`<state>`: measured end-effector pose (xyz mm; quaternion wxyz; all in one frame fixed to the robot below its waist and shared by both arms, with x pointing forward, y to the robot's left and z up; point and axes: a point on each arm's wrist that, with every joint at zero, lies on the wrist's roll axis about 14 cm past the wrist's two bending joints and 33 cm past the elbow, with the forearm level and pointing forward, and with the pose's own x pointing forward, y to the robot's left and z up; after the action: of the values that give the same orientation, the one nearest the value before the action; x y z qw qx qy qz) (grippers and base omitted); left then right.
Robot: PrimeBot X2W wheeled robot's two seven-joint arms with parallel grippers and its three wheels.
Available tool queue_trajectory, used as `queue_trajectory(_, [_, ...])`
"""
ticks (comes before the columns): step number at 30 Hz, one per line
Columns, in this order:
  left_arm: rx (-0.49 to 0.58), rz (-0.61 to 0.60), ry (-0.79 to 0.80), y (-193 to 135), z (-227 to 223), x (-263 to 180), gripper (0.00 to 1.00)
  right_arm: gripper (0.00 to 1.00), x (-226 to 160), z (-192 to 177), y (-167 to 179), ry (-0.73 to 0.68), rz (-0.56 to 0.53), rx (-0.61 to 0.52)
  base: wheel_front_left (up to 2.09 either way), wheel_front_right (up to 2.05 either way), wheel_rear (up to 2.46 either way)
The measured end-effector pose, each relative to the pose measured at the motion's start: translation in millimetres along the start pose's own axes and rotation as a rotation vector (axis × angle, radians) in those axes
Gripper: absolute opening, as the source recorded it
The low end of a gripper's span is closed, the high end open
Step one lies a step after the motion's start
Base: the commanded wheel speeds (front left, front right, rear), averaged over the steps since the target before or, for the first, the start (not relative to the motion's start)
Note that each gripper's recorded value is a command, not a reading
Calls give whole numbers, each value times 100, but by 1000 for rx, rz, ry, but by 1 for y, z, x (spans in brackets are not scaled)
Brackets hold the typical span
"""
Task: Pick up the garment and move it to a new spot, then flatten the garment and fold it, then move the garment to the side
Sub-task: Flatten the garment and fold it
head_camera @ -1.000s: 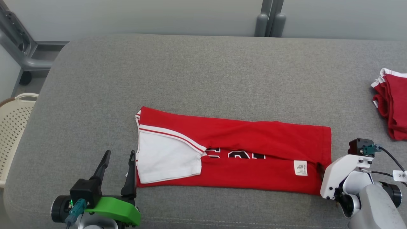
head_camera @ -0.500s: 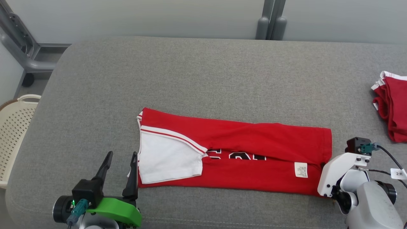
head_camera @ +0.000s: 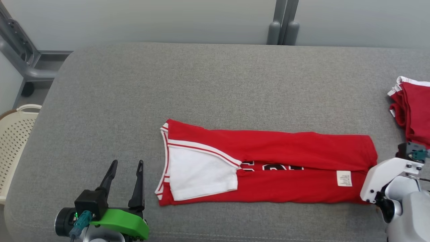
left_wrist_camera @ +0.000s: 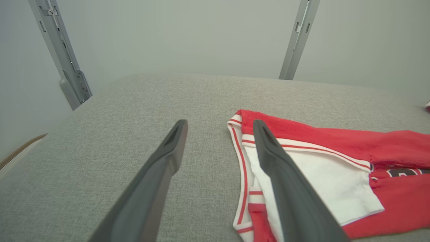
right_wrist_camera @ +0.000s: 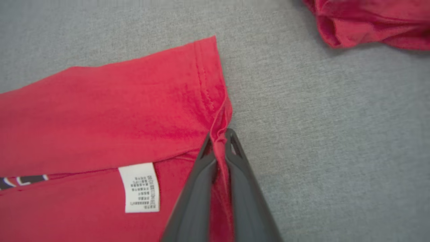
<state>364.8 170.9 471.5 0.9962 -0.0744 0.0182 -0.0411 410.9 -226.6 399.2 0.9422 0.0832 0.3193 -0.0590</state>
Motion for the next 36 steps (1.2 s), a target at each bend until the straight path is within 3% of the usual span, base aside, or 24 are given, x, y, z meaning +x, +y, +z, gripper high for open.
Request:
queue_trajectory(10, [-7, -10, -11, -4, 3, 0, 100, 0, -32, 30, -68, -76, -208, -48, 0, 0, 0])
queue_trajectory(15, [-6, -15, -11, -5, 3, 1, 100, 0, -43, 43, -74, -99, -236, -64, 0, 0, 0])
queue_trajectory(18, [-4, -17, -13, -7, 3, 1, 100, 0, -43, 48, -57, -112, -190, -88, 0, 0, 0])
queue_trajectory(23, [-9, -24, -12, -9, 3, 0, 100, 0, -35, 46, 7, -101, -3, -145, 0, 0, 0])
queue_trajectory(36, [-10, -13, -8, -6, 1, -6, 100, 0, -33, -2, 146, 14, 399, -297, 0, 0, 0])
